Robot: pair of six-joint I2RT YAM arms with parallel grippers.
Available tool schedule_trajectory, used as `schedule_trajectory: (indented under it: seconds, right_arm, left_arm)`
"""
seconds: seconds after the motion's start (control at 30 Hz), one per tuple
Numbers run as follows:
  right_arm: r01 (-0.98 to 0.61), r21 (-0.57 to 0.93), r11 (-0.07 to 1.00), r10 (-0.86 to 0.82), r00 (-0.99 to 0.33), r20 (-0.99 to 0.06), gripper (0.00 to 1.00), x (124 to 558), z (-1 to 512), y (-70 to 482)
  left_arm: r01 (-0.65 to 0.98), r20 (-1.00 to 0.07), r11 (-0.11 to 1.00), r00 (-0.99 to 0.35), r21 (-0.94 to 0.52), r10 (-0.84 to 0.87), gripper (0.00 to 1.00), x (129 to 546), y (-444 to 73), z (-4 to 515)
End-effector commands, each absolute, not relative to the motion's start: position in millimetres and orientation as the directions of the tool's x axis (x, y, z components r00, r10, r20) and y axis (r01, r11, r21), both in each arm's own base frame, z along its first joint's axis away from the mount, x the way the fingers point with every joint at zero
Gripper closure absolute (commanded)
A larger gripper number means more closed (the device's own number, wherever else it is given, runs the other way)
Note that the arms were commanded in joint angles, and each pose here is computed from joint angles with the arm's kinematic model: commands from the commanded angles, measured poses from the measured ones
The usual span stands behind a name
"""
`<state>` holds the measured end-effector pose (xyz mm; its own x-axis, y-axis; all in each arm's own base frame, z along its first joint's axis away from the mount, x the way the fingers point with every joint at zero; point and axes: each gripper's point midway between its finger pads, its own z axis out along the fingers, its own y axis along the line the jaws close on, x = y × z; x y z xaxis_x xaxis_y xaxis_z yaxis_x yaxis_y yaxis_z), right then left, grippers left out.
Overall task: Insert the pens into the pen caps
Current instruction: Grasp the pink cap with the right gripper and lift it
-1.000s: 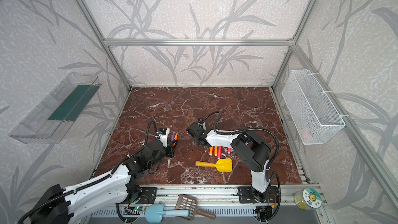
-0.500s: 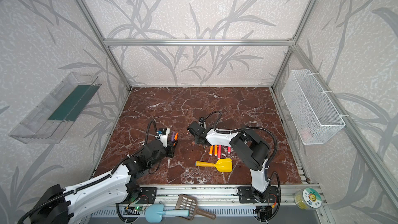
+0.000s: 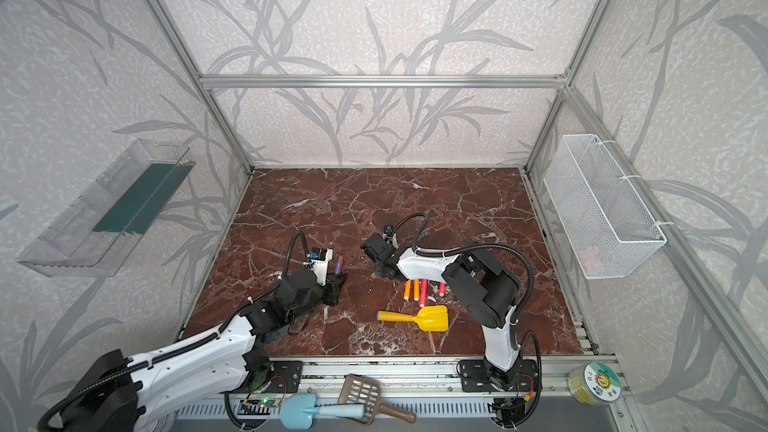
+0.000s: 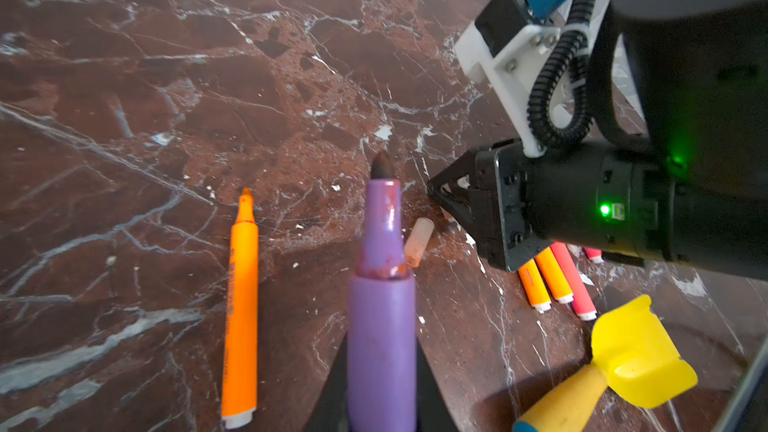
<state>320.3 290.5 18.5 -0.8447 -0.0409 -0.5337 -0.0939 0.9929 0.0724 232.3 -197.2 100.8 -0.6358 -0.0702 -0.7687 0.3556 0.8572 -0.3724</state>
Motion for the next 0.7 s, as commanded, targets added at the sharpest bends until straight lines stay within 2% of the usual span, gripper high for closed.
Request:
schedule_trajectory:
  seconds: [0.0, 0.27, 0.53, 0.67]
  right_arm:
    - [-0.078, 0.074, 0.994, -0.029, -0.859, -0.512, 0.84, 308.6, 21.2, 277.1]
    - [-0.074, 0.203, 0.976, 0.066, -0.792, -0.607, 0.85, 298.0, 79.7, 262.1]
    - [-0.064, 0.328, 0.943, 0.193, -0.697, -0.691, 0.87, 279.6, 136.0, 229.7]
    - [-0.081, 0.414, 0.907, 0.268, -0.647, -0.714, 0.88, 265.9, 162.8, 214.3]
  left_arm:
    - [0.481, -0.783, 0.767, -0.620, -0.426, -0.046, 1.00, 228.9, -225.4, 122.7]
    - [0.559, -0.768, 0.701, -0.640, -0.443, 0.024, 1.00, 220.6, -253.0, 120.9]
    - [0.676, -0.805, 0.655, -0.568, -0.338, 0.171, 1.00, 196.2, -293.2, 123.6]
    - [0.713, -0.811, 0.618, -0.550, -0.331, 0.200, 1.00, 186.0, -313.5, 127.5]
